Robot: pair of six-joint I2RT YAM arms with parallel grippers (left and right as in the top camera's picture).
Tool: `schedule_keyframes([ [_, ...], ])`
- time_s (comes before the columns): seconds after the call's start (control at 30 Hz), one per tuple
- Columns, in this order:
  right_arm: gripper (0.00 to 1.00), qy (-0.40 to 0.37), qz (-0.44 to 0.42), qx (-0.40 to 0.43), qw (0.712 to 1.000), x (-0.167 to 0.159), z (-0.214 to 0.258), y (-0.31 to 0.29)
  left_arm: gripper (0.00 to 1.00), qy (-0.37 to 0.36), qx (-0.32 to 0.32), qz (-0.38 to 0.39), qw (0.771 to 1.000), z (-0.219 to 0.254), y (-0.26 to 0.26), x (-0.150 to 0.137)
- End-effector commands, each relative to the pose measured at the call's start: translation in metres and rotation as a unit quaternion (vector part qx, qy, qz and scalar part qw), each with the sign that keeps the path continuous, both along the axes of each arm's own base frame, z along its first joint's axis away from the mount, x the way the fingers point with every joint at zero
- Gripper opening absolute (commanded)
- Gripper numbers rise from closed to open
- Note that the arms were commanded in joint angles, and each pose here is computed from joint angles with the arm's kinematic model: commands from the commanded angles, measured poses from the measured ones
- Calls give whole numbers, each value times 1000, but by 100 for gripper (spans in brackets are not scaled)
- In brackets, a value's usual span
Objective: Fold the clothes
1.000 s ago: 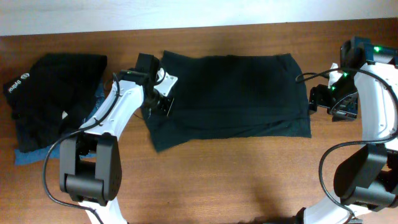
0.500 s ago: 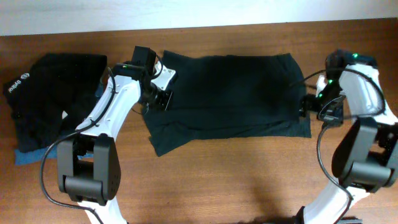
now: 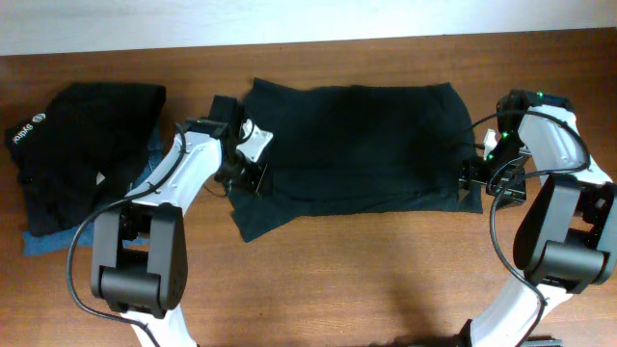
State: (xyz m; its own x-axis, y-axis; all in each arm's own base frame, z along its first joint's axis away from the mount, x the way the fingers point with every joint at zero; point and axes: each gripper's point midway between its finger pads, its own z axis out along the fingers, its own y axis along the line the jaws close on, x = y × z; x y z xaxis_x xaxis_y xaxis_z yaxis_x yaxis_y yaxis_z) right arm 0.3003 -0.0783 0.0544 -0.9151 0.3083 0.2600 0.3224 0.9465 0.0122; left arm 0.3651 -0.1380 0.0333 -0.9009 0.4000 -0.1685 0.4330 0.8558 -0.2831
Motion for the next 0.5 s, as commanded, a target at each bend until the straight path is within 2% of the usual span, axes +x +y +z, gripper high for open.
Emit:
schedule_keyframes([
  [0.0,78,1,-5,3,1000,-1,-1,0,50,31,0,-9,999,-21,1,-14],
  [0.27,78,2,-5,3,1000,-1,-1,0,49,68,6,-10,998,-37,4,-31],
  [0.3,78,2,-5,3,1000,-1,-1,0,44,68,6,-10,998,-37,4,-31],
  [0.4,78,2,-5,3,1000,-1,-1,0,18,70,-7,-10,997,-36,0,-31],
  [0.47,78,2,-5,3,1000,-1,-1,0,12,72,-15,-11,997,-35,-3,-32],
])
